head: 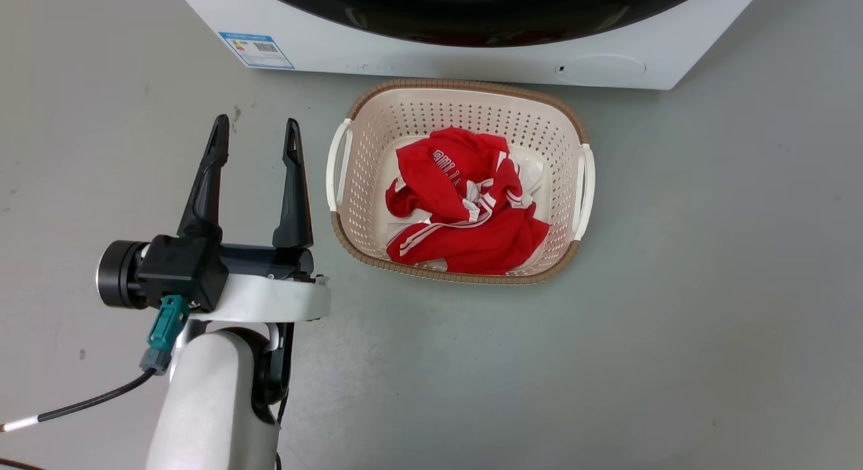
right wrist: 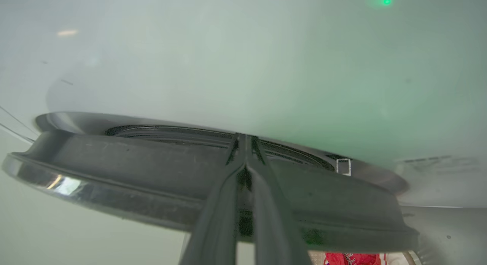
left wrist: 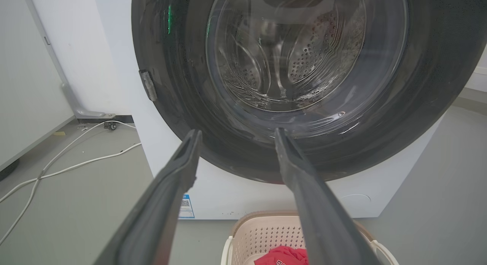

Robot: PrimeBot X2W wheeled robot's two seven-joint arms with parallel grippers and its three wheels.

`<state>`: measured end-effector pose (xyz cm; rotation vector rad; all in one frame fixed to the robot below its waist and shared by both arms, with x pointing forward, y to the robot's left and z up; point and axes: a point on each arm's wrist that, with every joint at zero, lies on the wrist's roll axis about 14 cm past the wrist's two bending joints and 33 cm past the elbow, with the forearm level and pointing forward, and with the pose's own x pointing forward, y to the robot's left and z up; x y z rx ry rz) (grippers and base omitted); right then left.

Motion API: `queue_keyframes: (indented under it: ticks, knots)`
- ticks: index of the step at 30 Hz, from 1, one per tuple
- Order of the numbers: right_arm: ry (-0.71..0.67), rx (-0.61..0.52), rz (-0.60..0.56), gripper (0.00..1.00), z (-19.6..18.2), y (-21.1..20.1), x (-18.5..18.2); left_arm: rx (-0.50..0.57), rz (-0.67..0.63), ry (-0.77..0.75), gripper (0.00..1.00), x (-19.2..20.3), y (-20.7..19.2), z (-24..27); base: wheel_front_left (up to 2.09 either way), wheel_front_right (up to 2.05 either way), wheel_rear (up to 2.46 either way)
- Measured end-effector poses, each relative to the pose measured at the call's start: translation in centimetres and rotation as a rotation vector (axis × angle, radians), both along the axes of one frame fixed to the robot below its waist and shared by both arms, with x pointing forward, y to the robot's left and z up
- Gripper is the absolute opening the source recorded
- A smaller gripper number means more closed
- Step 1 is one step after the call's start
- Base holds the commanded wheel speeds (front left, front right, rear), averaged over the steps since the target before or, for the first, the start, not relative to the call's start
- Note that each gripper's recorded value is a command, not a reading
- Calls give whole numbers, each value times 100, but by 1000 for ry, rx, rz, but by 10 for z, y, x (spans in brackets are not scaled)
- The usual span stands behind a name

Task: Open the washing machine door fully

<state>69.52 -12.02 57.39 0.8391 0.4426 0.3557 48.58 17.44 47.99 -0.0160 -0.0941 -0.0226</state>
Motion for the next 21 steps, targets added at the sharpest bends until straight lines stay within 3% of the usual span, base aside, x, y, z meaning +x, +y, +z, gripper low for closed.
queue_keyframes:
  ticks: [10,21]
  knots:
    - [64,16,88,0,-5,14,-6,-3,-13,0,100,6,-6,-2,0,0,0]
    - [136,25,273,0,-3,33,-52,-7,-23,-33,100,-1,-10,16,0,0,0]
